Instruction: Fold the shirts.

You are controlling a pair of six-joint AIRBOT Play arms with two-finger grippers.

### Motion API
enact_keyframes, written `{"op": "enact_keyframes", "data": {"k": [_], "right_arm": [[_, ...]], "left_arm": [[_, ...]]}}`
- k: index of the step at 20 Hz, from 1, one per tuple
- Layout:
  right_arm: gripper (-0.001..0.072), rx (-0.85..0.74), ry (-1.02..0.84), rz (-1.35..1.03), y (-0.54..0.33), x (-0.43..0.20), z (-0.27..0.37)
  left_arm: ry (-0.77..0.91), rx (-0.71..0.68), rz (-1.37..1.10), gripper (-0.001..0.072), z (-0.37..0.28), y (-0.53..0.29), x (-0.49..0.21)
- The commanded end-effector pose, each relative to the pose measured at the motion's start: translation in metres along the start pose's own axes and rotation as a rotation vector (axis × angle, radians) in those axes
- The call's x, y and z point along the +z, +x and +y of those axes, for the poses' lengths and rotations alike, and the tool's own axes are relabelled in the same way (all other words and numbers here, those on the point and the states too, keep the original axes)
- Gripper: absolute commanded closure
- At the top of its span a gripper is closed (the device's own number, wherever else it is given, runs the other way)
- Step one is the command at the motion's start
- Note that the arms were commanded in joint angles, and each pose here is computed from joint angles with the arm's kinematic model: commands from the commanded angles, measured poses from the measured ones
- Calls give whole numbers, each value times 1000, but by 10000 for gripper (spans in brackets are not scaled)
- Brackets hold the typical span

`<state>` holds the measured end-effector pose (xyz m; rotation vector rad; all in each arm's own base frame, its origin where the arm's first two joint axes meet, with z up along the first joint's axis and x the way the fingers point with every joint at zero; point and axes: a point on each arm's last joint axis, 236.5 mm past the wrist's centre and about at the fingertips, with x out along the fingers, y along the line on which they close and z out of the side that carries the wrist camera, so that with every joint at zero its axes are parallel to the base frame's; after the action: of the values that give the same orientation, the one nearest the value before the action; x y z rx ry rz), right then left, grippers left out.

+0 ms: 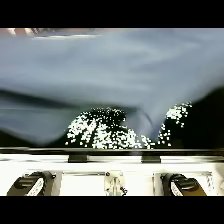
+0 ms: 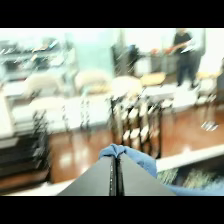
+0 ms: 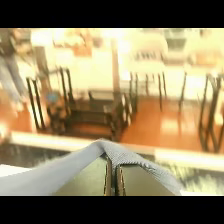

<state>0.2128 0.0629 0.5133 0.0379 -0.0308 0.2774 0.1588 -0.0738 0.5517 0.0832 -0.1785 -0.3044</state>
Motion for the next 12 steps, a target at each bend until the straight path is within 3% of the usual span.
{"op": "enact_keyframes", "data": {"k": [1, 4, 7, 12], "right_arm": [[650, -145, 11, 290, -6, -61, -34], [650, -284, 9, 616, 13, -134, -72], [650, -321, 24, 801, 64, -203, -90], [649, -341, 93, 784, 207, -326, -116]], "left_arm": [[-30, 71, 266, 679, 12, -18, -64], [-99, 40, 563, 678, 15, 4, -159], [-172, 40, 739, 679, 25, 39, -247], [-378, 87, 812, 679, 49, 141, -375]]}}
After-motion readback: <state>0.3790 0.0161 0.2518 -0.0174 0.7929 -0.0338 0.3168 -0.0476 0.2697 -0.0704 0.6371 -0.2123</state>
